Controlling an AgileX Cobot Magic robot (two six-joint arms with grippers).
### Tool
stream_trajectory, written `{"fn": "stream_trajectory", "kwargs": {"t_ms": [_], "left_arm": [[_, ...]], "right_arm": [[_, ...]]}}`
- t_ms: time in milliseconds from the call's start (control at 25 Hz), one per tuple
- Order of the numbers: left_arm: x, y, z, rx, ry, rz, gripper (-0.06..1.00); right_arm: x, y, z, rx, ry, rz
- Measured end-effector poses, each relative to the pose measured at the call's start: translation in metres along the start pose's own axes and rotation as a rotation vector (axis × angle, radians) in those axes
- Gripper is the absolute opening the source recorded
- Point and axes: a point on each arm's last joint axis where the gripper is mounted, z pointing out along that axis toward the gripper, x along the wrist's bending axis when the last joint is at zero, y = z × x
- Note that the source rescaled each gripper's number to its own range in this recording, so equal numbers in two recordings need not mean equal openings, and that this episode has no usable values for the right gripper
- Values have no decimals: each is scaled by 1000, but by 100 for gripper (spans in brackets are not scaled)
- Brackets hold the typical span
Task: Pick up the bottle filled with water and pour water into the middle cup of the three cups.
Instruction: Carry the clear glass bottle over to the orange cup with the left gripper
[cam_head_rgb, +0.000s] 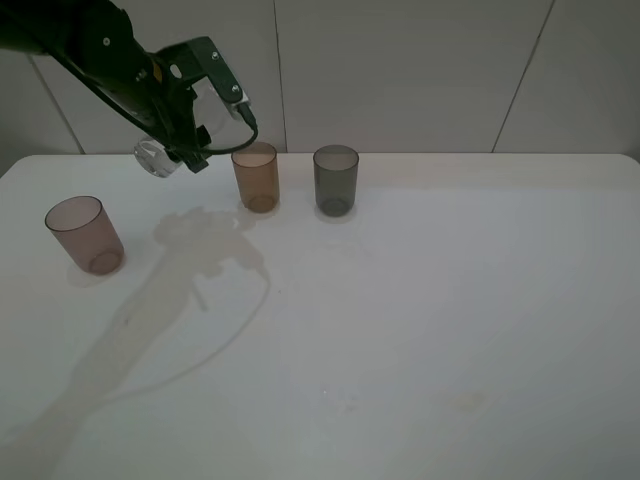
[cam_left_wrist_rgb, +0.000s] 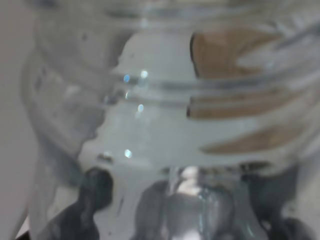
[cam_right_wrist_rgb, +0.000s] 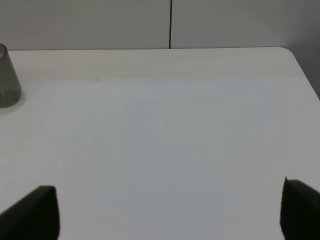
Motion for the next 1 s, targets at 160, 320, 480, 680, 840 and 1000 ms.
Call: {"fn": "stream_trajectory", "kwargs": {"t_ms": [160, 320, 480, 680, 840, 1000], "left_arm": [[2, 1, 2, -7, 21, 44, 2], [0, -3, 11, 21, 31, 127, 2], [-2, -8, 19, 53, 33, 208, 2], [-2, -10, 22, 77, 43, 273, 2], [-1, -13, 22, 106, 48, 317, 2], [0, -16, 22, 145, 55, 366, 2]], "right_arm": [[0, 0, 0, 0, 0, 0], [0, 0, 0, 0, 0, 0], [0, 0, 0, 0, 0, 0], [0, 0, 0, 0, 0, 0], [0, 0, 0, 0, 0, 0], [0, 0, 0, 0, 0, 0]]}}
